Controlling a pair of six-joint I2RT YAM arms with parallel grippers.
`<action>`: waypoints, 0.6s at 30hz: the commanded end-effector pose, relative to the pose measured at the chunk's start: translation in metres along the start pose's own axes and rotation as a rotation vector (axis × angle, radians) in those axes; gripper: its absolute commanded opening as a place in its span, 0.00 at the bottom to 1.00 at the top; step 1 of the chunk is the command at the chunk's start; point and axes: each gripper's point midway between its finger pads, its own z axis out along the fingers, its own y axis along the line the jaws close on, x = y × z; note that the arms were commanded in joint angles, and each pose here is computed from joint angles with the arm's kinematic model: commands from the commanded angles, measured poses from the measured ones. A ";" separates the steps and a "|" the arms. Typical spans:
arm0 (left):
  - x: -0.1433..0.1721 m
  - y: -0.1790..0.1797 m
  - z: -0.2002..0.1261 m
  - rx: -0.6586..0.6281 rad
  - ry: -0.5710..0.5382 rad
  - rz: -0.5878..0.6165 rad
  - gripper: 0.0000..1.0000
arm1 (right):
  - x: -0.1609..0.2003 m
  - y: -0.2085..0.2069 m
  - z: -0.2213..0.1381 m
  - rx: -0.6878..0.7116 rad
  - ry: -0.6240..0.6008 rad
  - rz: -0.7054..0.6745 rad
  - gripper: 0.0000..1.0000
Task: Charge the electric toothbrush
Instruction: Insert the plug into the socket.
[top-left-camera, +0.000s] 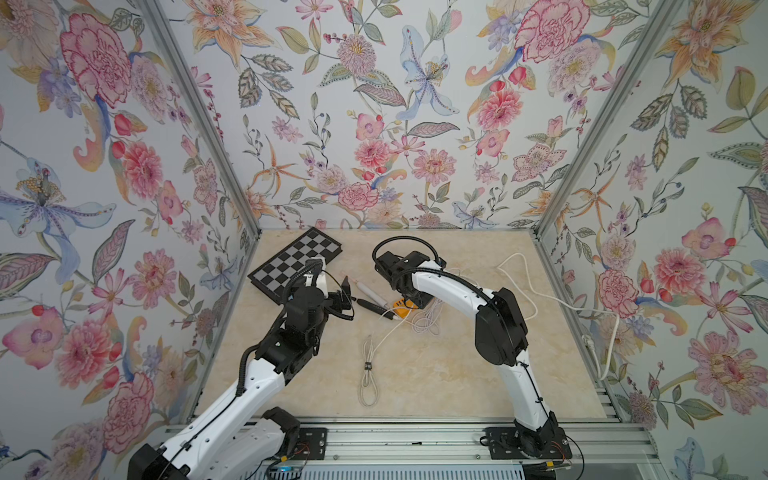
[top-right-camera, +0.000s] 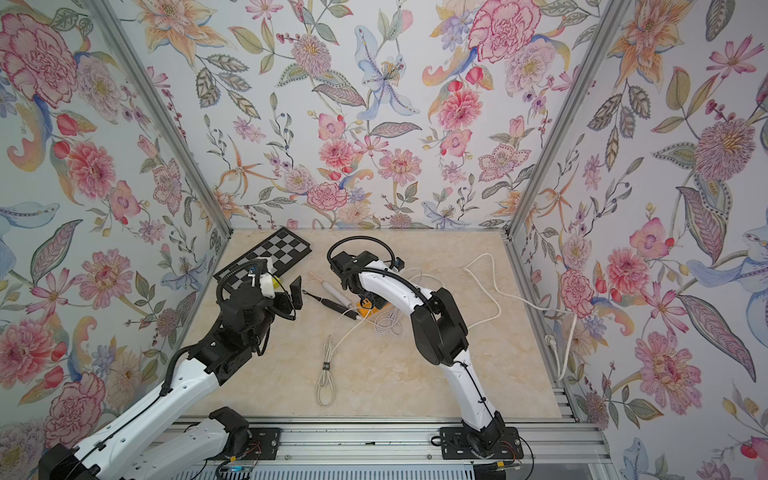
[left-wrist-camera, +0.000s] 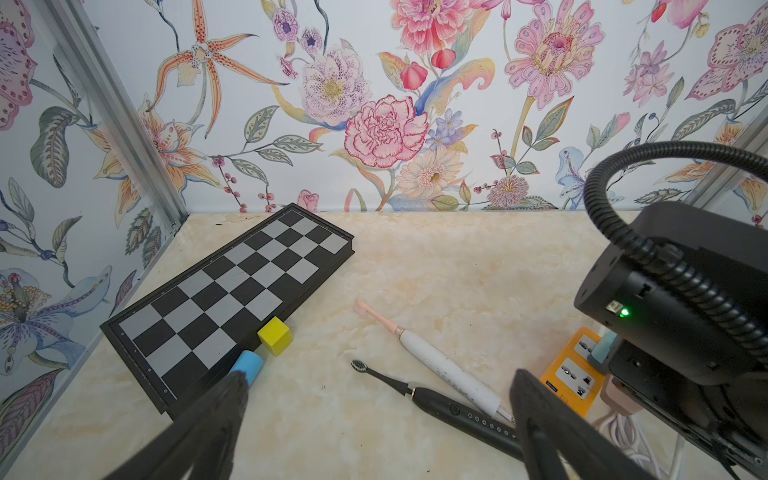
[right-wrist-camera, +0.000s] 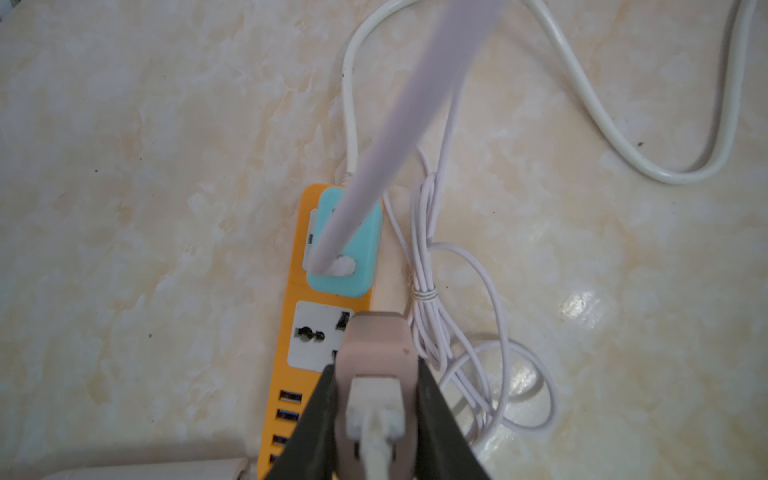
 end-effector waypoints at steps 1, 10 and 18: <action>0.004 0.001 0.002 0.000 0.005 0.024 0.99 | -0.003 -0.004 0.005 0.044 -0.016 0.043 0.10; 0.006 -0.003 0.003 0.029 0.001 0.030 0.99 | -0.001 0.021 0.000 -0.011 0.009 0.051 0.11; 0.007 -0.004 0.002 0.035 -0.002 0.029 0.99 | 0.013 0.010 0.011 0.038 0.039 0.076 0.11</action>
